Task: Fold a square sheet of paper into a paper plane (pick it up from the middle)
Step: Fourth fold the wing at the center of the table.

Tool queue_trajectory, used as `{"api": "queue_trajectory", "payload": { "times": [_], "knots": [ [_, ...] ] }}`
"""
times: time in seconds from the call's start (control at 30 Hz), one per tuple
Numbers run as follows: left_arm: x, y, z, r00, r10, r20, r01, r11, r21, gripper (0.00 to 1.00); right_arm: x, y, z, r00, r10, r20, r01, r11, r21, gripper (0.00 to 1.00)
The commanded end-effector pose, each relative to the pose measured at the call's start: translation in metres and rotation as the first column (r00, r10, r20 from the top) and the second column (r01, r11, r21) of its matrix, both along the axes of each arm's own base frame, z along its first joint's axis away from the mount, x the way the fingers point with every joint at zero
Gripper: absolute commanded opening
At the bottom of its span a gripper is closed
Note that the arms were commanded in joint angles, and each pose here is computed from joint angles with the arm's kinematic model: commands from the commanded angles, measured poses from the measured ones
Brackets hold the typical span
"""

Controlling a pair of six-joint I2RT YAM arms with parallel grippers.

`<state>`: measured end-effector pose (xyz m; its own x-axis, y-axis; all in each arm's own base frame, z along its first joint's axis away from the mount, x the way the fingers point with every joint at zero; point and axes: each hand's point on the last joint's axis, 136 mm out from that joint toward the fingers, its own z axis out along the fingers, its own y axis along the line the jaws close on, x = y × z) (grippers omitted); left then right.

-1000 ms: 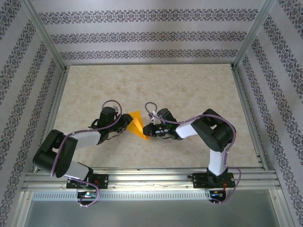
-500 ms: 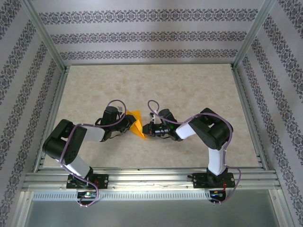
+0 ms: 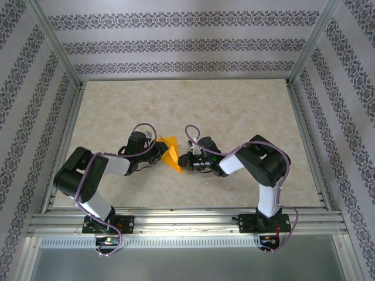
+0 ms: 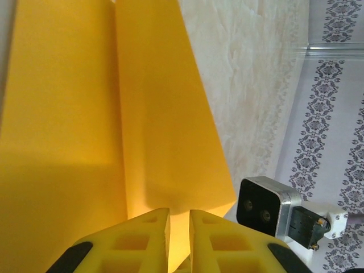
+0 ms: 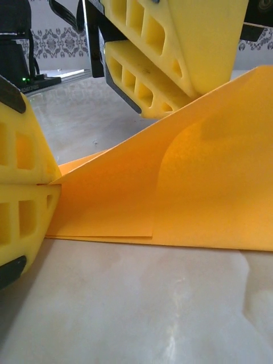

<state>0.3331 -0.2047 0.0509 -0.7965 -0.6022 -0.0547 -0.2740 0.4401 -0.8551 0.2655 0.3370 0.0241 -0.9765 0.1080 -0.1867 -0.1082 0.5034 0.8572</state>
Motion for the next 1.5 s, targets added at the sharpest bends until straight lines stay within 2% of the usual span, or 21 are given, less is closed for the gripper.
{"api": "queue_trajectory", "payload": {
  "times": [0.0, 0.43, 0.87, 1.23, 1.47],
  "knots": [
    [0.005, 0.004, -0.007, 1.000, 0.021, -0.001, -0.021, 1.000, 0.003, 0.15, 0.000, -0.017, -0.012, 0.999, -0.048, -0.026, 0.047, 0.997, -0.062, 0.00],
    [-0.011, 0.013, -0.037, 0.995, 0.062, -0.077, -0.061, 0.998, 0.020, 0.06, -0.002, -0.023, -0.009, 0.997, -0.069, -0.029, 0.067, 0.995, -0.076, 0.00],
    [-0.017, 0.011, -0.029, 0.995, 0.070, -0.068, -0.068, 0.997, 0.019, 0.05, -0.005, -0.020, -0.010, 0.997, -0.056, -0.046, 0.052, 0.996, -0.075, 0.00],
    [-0.008, 0.007, 0.000, 0.999, 0.033, 0.018, -0.034, 0.998, 0.043, 0.08, -0.009, -0.022, -0.021, 0.994, -0.068, -0.090, 0.059, 0.994, -0.096, 0.00],
    [0.000, -0.009, 0.026, 0.990, -0.084, 0.111, 0.079, 0.996, 0.052, 0.09, -0.008, -0.024, -0.022, 0.992, -0.078, -0.101, 0.068, 0.993, -0.098, 0.00]
  ]
}}
